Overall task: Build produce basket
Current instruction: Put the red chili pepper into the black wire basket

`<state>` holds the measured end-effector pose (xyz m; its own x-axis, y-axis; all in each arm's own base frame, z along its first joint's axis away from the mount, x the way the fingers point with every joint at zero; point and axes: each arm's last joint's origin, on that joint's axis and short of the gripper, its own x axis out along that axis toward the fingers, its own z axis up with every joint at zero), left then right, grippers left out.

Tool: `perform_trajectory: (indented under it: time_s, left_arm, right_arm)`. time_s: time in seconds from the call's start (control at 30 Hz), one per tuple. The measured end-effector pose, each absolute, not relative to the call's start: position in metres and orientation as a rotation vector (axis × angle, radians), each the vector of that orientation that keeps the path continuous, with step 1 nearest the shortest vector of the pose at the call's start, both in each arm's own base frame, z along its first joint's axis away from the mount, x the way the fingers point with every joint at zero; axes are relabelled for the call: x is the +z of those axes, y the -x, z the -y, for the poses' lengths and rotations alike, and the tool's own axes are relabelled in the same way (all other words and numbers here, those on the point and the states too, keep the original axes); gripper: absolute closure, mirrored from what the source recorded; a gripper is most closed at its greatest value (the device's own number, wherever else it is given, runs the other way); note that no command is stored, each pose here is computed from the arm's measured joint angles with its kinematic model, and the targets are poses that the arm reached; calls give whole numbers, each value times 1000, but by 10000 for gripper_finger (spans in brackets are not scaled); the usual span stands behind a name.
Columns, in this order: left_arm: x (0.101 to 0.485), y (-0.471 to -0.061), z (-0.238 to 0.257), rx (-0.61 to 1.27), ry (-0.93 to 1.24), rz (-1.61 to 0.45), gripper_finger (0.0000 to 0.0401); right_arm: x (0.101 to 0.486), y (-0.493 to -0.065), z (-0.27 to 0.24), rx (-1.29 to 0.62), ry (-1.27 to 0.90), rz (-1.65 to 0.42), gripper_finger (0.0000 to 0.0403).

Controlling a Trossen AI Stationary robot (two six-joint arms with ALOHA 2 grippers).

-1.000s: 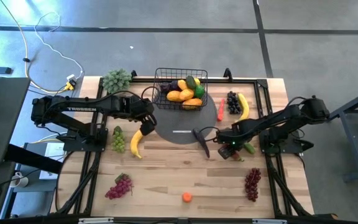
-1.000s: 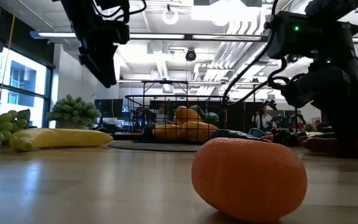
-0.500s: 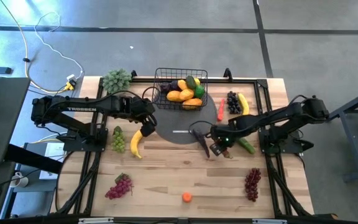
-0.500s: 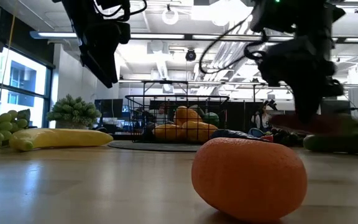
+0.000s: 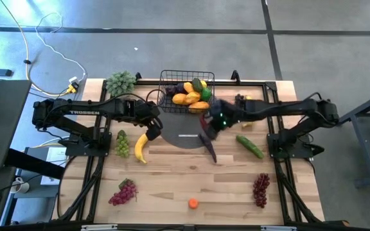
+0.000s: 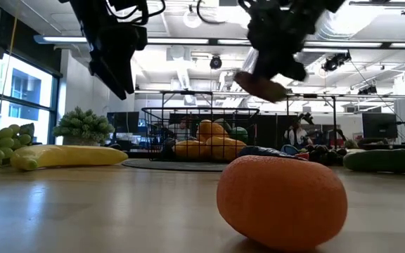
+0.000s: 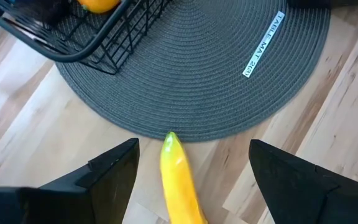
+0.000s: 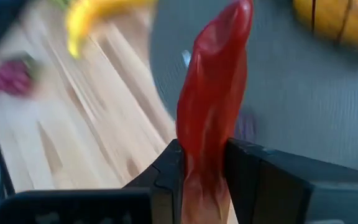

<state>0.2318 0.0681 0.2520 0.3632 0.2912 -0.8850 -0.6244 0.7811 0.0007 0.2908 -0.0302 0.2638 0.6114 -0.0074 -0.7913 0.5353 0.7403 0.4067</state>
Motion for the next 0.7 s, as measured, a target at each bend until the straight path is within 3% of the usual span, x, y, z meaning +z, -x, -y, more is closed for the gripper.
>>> perform_trajectory:
  time_s: [0.43,0.7]
  left_arm:
    - [252,-232,-68,662,451,-1016,107]
    - [252,-232,-69,711,484,-995,107]
  right_arm:
    - [294,-302,85,-304,-507,-538,336]
    - [311,-320,112,-291,-355,-222,336]
